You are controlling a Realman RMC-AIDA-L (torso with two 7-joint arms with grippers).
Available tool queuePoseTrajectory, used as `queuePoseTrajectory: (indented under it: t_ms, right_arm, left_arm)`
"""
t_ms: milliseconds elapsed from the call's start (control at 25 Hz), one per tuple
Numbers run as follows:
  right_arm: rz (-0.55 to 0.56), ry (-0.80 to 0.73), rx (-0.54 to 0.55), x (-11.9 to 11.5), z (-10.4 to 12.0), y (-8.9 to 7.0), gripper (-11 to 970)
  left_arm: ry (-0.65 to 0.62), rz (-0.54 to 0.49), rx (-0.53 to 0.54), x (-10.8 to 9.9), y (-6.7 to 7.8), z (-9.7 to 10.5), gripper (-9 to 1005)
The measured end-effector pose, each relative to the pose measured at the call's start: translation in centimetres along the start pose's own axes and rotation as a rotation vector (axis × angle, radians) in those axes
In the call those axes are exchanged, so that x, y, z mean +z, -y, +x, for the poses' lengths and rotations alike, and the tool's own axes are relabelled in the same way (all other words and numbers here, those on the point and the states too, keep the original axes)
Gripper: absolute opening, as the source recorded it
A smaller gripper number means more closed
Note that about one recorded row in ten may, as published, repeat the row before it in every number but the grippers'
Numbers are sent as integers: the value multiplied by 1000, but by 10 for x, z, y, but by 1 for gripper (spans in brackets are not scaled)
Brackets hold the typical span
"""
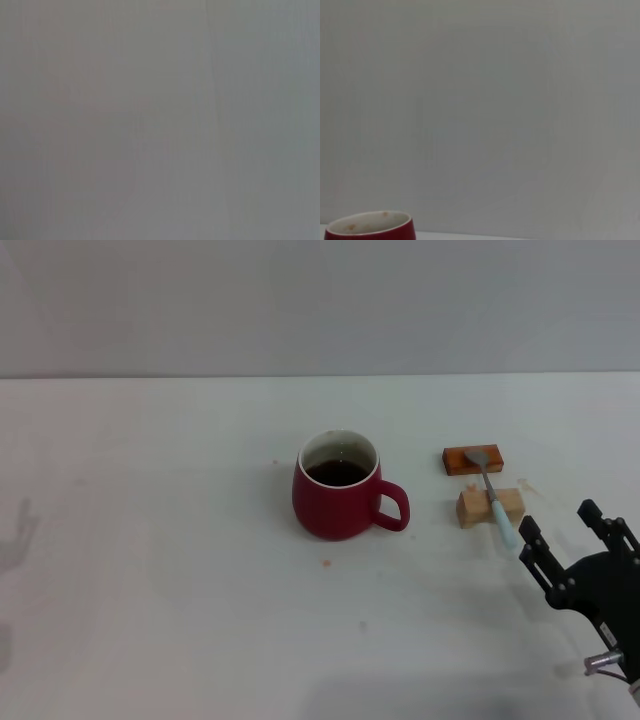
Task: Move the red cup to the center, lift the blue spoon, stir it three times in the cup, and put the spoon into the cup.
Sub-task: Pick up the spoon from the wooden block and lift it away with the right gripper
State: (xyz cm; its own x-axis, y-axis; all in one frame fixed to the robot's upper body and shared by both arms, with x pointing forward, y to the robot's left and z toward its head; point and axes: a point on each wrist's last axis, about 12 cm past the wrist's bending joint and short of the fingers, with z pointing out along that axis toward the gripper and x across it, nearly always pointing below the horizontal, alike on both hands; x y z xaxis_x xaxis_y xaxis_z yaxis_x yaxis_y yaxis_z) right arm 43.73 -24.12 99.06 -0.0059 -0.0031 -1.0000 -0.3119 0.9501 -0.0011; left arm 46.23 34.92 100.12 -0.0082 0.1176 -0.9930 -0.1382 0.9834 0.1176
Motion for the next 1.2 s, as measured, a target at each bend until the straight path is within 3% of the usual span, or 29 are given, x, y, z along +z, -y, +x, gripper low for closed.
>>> queuePoseTrajectory:
  t_ms: [1200]
  right_arm:
    - [-15, -106, 27, 12, 9, -7, 715]
  left_arm:
    - [3, 11, 5, -1, 0, 0, 847]
